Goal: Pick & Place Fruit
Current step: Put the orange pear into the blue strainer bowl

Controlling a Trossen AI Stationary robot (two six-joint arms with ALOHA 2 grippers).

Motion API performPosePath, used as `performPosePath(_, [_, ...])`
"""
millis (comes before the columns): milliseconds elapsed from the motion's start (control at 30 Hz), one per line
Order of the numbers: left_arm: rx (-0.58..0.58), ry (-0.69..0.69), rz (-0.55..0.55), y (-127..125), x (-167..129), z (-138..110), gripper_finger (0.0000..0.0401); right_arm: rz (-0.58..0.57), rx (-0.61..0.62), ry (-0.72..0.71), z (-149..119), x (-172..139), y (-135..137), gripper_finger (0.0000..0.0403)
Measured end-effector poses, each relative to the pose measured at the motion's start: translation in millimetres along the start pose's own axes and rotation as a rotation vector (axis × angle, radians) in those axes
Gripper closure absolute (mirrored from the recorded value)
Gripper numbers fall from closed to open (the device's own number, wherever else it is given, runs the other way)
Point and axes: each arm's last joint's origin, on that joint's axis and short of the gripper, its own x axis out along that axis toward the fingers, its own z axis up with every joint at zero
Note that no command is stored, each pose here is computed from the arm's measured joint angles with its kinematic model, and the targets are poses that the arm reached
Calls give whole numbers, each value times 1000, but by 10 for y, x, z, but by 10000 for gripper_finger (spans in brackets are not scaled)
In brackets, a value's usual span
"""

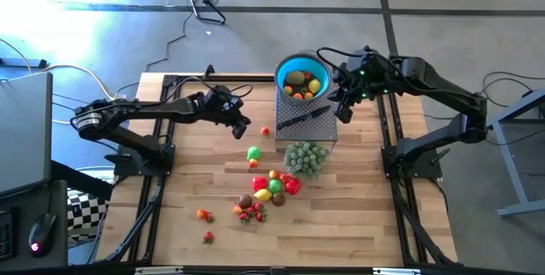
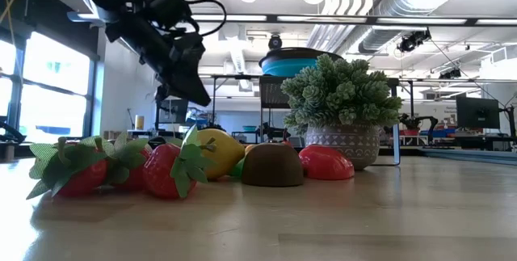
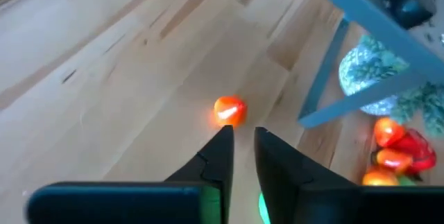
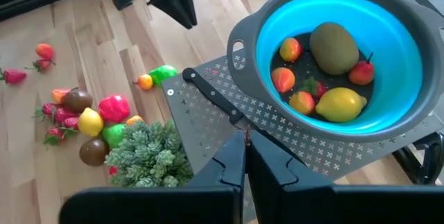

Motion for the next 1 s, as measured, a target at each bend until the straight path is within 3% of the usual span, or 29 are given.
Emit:
performPosePath(200, [8, 3, 0, 25, 113, -15, 256, 0, 0, 0, 0, 0, 0, 400])
performPosePath(367, [88, 31, 4, 53, 203, -56, 174, 0, 0, 0, 0, 0, 0, 400])
performPosePath(533, [124, 47, 5, 88, 331, -97, 116, 2, 0, -14, 13, 0, 2, 400])
performPosePath(733, [134, 7, -55, 106, 511, -99, 88, -4, 18, -11, 10, 0, 0, 400])
performPosePath(1000, [123, 72, -78, 162, 676, -219, 86, -193, 152, 136, -154, -18, -111, 400])
